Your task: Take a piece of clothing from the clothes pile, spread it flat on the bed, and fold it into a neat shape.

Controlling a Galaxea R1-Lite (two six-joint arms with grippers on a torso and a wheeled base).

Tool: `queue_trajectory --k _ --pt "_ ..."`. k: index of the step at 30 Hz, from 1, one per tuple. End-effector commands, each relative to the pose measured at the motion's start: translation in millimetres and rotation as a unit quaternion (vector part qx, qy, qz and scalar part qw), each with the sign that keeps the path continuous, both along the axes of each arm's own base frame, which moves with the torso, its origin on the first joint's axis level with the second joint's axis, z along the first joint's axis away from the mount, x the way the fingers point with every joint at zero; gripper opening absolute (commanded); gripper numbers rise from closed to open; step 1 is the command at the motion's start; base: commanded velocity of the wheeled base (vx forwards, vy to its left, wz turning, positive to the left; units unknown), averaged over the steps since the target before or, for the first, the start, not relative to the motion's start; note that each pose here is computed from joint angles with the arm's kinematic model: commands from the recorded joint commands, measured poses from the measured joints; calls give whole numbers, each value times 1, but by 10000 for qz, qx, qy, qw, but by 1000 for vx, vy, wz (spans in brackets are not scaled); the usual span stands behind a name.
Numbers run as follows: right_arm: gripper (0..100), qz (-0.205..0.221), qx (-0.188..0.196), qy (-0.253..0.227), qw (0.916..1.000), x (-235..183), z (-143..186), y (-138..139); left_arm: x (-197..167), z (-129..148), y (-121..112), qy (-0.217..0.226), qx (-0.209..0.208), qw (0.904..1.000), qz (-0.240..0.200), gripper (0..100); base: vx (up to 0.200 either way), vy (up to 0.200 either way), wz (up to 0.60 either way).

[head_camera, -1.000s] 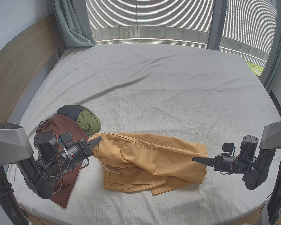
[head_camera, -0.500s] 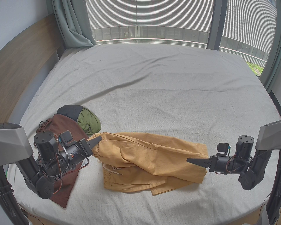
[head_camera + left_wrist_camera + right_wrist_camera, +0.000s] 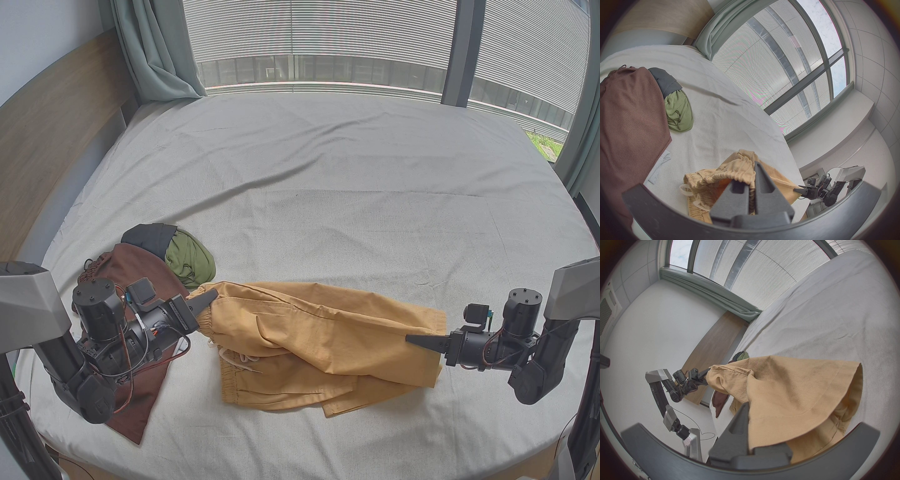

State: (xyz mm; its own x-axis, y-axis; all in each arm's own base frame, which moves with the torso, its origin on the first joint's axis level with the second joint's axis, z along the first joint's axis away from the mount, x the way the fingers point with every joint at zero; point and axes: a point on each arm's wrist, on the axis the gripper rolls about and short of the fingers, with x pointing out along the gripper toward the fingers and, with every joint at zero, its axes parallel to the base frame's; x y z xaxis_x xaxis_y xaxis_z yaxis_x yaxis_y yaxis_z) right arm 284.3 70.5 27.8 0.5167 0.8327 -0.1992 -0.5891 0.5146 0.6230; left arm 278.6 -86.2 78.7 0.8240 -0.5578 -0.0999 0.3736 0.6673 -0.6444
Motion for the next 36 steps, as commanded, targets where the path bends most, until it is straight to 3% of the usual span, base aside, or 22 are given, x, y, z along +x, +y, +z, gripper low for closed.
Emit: queue_trajectory --k 1,19,24,36 --pt "0 -35 -26 -46 10000 1 0 -3 0 1 0 -18 -7 10000 -1 0 0 0 0" --pt "0 -88 119 -747 9971 -14 47 -5 -8 38 2 -680 -203 9972 -239 0 0 0 0" --pt "0 -276 119 -972 9948 -18 60 -5 -9 45 2 -811 -214 9962 -239 0 0 0 0" --pt "0 -225 221 -1409 9895 -27 84 0 -9 49 18 -1479 596 9862 -437 0 0 0 0"
